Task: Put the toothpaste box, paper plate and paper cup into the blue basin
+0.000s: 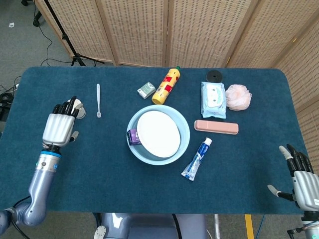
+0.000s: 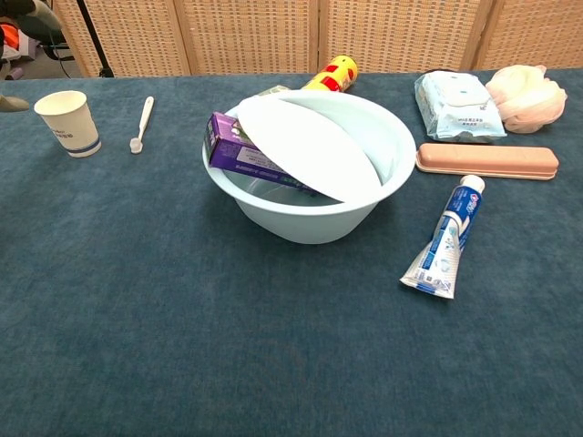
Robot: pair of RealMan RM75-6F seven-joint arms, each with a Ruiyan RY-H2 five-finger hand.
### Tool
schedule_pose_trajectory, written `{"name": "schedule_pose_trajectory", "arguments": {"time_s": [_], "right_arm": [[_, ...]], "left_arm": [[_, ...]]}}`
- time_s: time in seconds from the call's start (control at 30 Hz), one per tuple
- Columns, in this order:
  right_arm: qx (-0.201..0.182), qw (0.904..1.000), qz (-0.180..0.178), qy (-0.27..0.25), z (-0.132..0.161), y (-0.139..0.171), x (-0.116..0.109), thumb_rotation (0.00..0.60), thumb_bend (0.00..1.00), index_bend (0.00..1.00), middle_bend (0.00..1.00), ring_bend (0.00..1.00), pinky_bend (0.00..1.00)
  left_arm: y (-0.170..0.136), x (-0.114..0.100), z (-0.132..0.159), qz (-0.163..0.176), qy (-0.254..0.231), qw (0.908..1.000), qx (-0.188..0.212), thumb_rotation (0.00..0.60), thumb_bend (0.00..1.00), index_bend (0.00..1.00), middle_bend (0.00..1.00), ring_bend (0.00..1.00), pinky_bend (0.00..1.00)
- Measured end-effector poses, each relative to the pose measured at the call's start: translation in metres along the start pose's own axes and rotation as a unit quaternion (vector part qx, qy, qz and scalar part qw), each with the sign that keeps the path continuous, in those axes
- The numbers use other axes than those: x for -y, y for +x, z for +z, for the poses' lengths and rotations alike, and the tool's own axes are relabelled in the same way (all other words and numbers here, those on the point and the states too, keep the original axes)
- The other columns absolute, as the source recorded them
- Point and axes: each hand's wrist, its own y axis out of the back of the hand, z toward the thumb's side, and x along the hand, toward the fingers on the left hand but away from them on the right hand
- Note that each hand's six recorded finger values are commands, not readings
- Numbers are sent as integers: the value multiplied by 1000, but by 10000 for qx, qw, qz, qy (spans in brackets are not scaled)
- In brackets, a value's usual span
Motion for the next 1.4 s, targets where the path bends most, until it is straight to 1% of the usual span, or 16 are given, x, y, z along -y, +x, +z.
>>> {"name": "schedule_pose_trajectory", "arguments": {"time_s": [0.07,0.17,0.37,0.57,0.8,1.0,1.4], "right_arm": [[0,10000,0,9,0,0,1,600,131,0,0,0,0],[-10,10000,-10,6,1,-1,1,600,131,0,0,0,0],[-1,10000,-18,24,0,-2,3,600,131,0,0,0,0],[7,10000,-13,60,0,-3,4,600,131,0,0,0,0],[59,9999,5,157,-3,-5,8,600,131,0,0,0,0],[55,9998,-80,199,-6,-11,11,600,131,0,0,0,0],[253,9990,-37,362,-16,-16,18,600,131,0,0,0,0]], "left_arm": [[5,3,-11,-52,138,9998,-100,600,192,0,0,106,171],[9,7,-18,-125,243,9995,-149,600,174,0,0,88,149],[18,25,-42,-506,404,9971,-408,600,161,0,0,60,122],[26,31,-56,-584,520,9955,-535,600,162,0,0,60,123],[40,39,-57,-664,557,9948,-534,600,162,0,0,60,123],[59,48,-53,-758,546,9944,-496,600,163,0,0,60,122],[92,64,-44,-900,528,9936,-431,600,166,0,0,60,122]]}}
